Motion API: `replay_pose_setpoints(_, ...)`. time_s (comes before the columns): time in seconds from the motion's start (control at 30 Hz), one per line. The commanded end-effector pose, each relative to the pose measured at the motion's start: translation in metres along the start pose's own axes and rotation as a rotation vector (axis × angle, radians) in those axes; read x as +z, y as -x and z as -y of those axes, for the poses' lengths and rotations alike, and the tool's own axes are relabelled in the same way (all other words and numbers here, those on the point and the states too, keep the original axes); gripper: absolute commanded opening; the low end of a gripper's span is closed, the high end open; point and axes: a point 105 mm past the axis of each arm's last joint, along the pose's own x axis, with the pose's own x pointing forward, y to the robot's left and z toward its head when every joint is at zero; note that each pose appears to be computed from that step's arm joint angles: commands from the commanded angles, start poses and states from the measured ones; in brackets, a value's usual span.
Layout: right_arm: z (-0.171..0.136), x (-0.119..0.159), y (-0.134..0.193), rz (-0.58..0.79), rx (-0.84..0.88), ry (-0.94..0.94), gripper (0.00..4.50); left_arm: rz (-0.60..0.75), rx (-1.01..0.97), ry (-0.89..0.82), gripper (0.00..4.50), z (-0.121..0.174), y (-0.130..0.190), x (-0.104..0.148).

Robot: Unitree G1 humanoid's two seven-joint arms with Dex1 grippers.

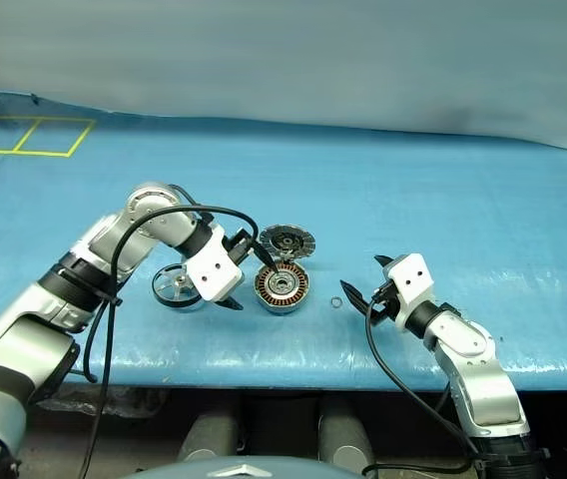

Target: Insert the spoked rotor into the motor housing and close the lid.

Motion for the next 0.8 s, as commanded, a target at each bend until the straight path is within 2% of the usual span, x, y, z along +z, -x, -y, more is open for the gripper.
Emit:
replay_pose_setpoints(0.03,-0.001,0.009,-0.001,0.047,0.008,-0.014,4.5,0.227,0.184,0.175,4.48,-0.02,0.019,0.024)
replay_pose_setpoints(0.13,-0.005,0.005,-0.003,0.041,0.023,-0.036,4.5,0.444,0.332,0.352,4.48,-0.027,0.027,0.027)
replay_pose_setpoints(0.27,-0.006,0.004,-0.002,0.033,0.032,-0.041,4.5,0.576,0.449,0.513,4.48,-0.019,0.02,0.015)
replay_pose_setpoints(0.47,-0.005,0.004,-0.003,0.029,0.027,-0.036,4.5,0.551,0.564,0.704,4.48,0.011,-0.012,-0.016)
replay_pose_setpoints(0.63,-0.007,0.001,-0.004,0.017,0.025,-0.049,4.5,0.623,0.71,0.75,4.48,0.011,-0.005,-0.024)
replay_pose_setpoints(0.8,-0.007,-0.011,-0.008,-0.037,0.01,-0.056,4.5,0.507,0.779,0.724,4.48,0.018,-0.018,-0.044)
